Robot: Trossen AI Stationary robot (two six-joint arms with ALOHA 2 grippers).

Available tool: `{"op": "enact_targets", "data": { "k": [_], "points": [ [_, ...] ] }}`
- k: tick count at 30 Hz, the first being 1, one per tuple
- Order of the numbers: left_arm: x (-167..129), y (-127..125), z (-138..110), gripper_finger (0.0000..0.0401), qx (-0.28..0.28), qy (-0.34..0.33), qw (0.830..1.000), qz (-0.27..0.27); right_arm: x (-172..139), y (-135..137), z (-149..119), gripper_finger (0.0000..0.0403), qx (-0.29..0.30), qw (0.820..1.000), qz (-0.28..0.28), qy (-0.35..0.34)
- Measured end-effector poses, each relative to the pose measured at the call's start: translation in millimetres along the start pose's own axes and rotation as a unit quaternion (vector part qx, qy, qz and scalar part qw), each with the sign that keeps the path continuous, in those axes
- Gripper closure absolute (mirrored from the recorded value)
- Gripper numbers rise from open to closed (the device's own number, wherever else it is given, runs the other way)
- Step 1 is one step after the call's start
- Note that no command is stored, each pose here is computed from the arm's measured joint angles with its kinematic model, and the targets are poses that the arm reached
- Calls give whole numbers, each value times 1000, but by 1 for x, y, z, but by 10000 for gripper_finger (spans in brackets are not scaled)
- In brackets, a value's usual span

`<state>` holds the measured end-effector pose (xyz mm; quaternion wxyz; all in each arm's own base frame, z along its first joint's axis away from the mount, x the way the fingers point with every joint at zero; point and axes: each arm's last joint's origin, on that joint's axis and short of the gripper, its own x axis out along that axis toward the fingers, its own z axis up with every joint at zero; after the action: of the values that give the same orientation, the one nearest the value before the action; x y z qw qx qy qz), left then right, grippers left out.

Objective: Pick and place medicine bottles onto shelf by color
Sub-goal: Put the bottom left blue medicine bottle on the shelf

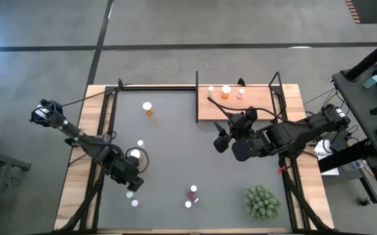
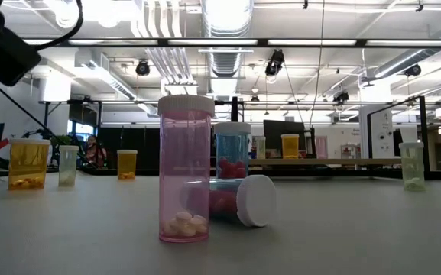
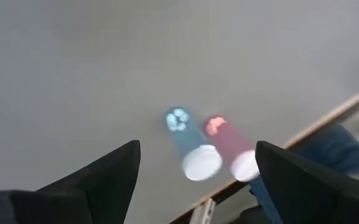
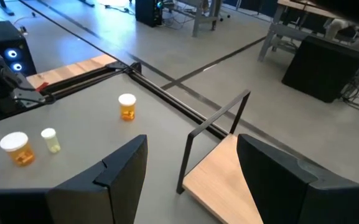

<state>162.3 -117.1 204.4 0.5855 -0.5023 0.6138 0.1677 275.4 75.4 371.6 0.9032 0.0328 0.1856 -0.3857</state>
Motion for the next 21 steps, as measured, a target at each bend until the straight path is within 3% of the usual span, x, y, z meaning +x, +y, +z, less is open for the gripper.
{"op": "enact_targets", "data": {
  "k": [12,17,21],
  "points": [
    [23,-11,-6,103,-41,-8,998,52,0,0,0,165,-3,1000,-1,0],
    [28,-4,-13,134,-71,-12,993,89,0,-1,0,165,-15,1000,-1,0],
    [28,-5,-15,165,-80,-19,993,86,1,-1,0,165,-22,1000,-3,1]
  ]
}}
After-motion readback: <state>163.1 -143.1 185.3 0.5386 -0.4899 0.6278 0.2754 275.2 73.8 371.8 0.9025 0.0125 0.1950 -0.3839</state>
